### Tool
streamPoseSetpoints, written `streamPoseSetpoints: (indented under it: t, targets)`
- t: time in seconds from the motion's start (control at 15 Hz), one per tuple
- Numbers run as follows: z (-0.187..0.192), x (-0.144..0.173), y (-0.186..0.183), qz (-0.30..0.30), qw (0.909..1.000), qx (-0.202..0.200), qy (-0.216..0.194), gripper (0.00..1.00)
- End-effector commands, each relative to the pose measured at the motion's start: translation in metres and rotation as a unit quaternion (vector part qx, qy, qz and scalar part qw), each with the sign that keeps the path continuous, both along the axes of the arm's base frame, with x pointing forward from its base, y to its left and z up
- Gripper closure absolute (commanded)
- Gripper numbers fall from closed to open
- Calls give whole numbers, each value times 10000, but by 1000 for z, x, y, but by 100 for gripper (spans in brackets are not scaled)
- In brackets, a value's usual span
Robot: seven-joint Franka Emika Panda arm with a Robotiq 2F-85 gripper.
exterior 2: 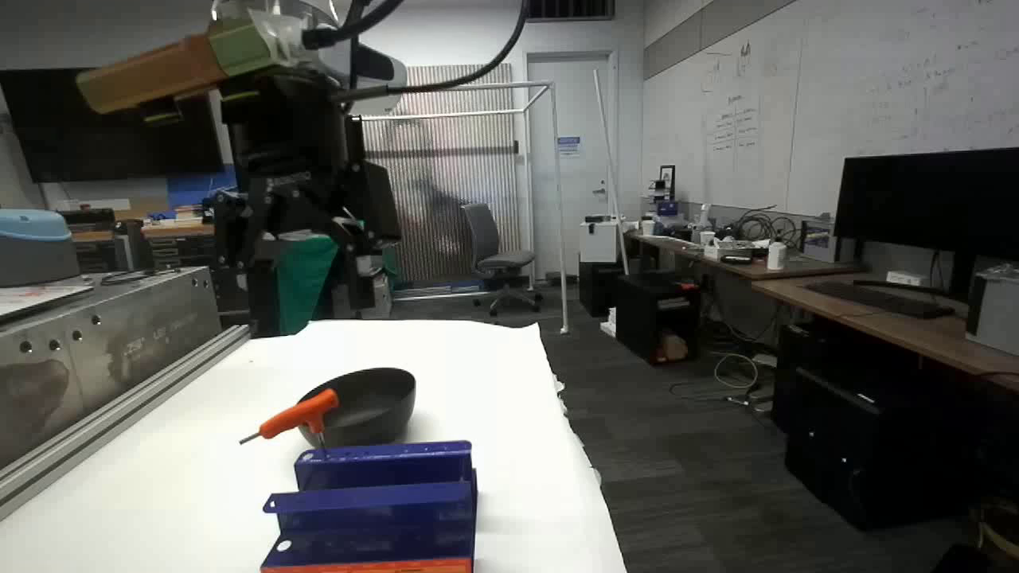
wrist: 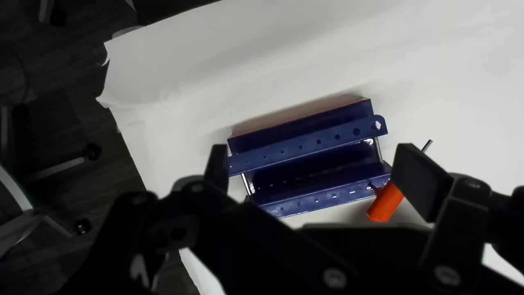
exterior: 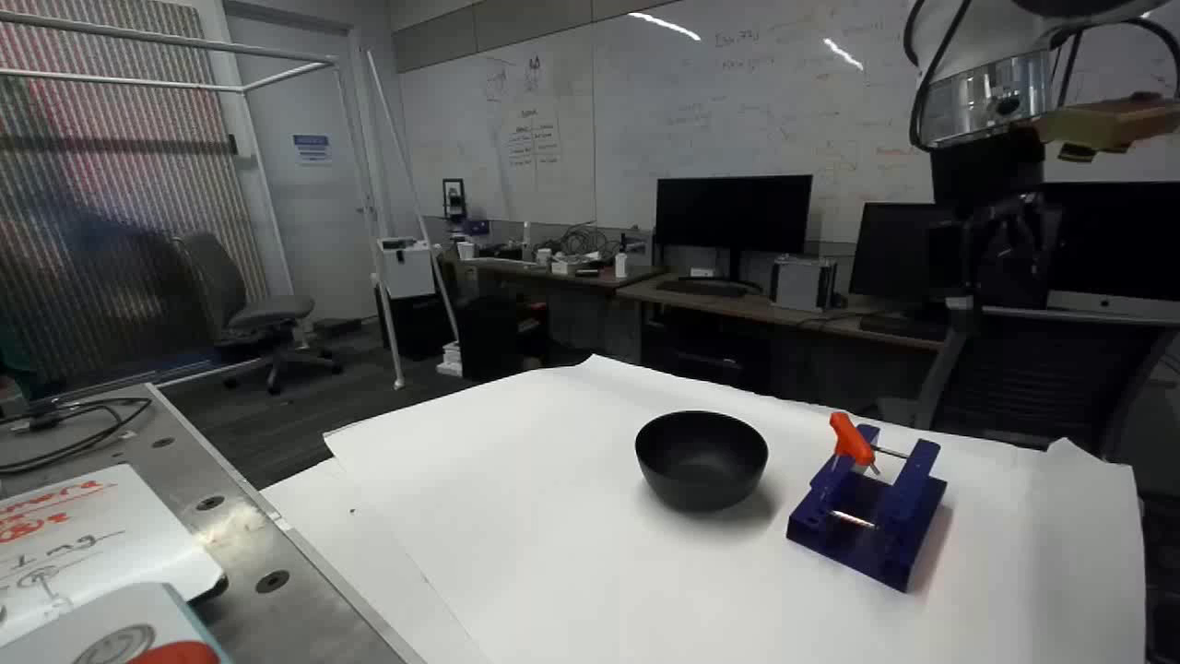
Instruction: Put the orange object into the bowl.
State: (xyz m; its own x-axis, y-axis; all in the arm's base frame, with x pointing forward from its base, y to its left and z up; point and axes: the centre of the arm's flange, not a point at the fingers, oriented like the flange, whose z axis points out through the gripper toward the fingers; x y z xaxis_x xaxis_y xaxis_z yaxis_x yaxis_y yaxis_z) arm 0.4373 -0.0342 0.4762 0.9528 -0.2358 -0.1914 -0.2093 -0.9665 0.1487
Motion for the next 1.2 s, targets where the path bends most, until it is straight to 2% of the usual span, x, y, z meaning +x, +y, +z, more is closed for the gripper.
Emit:
streamPoseSetpoints:
  t: [0.0, 0.27, 0.4, 0.8, 1.0, 1.13]
  targets:
    - [1, 0, 0, 0, 10000, -1, -13, 0]
    - [5, 2, 0, 1, 10000, -3, -57, 0]
    - [-12, 8, 6, -23, 9998, 48, -170, 0]
    - [-61, 25, 26, -454, 9945, 659, -669, 0]
    - [-87, 40, 39, -777, 9890, 655, -1076, 0]
    - [-100, 49, 46, -901, 9873, 582, -1169, 0]
